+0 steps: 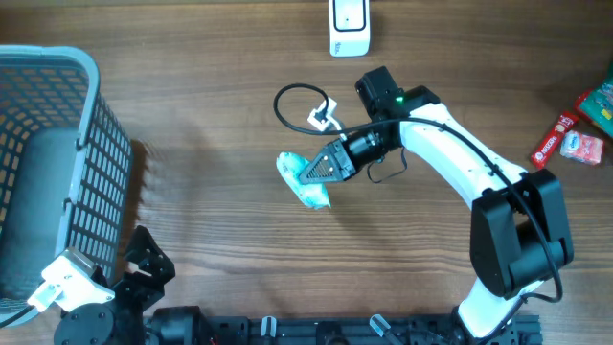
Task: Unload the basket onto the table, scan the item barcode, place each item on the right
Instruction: 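Grasp the tissue pack with the right gripper and lift it, then hold the tissue pack in front of the white scanner, then carry the tissue pack to the right edge and release it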
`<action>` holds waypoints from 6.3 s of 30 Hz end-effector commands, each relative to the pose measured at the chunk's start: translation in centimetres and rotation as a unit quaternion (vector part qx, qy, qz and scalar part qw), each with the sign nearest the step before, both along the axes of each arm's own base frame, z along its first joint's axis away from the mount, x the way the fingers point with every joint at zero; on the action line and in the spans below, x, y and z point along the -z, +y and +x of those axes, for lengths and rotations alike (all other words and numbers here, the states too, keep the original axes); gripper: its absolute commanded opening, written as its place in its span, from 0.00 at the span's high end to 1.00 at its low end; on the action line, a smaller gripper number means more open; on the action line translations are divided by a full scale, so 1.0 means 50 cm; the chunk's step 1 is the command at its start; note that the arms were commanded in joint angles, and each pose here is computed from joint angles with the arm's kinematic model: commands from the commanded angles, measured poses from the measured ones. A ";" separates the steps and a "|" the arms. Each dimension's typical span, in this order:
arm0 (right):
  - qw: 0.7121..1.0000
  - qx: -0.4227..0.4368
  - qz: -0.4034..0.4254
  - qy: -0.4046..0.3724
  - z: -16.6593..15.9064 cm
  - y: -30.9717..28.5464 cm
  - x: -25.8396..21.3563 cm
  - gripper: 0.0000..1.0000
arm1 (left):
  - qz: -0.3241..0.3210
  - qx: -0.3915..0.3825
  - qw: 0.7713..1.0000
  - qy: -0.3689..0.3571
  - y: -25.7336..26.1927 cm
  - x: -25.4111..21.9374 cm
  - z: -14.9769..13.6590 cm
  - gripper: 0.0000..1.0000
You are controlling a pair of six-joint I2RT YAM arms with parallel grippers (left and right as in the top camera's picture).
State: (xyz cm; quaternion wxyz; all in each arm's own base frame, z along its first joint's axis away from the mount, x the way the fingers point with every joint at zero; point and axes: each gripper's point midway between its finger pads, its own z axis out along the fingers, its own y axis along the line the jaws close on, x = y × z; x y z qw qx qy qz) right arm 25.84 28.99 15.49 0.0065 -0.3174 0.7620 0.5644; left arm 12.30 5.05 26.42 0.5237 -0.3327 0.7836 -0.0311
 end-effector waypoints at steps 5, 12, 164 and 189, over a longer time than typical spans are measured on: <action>0.987 -0.039 0.139 -0.066 -0.019 0.013 -0.081 0.96 | 0.005 -0.004 1.000 -0.003 0.003 -0.002 -0.003 0.00; 0.986 -0.043 0.144 -0.078 -0.018 0.013 -0.080 0.95 | 0.005 -0.004 1.000 -0.003 0.003 -0.002 -0.003 0.00; 0.757 0.561 -0.119 -0.313 0.138 -0.541 -0.650 0.00 | 0.005 -0.004 1.000 0.003 0.003 0.002 -0.005 0.00; 0.728 0.563 -0.162 -0.356 -0.317 -0.455 -0.625 0.00 | 0.005 -0.004 1.000 0.003 0.003 0.002 -0.005 0.00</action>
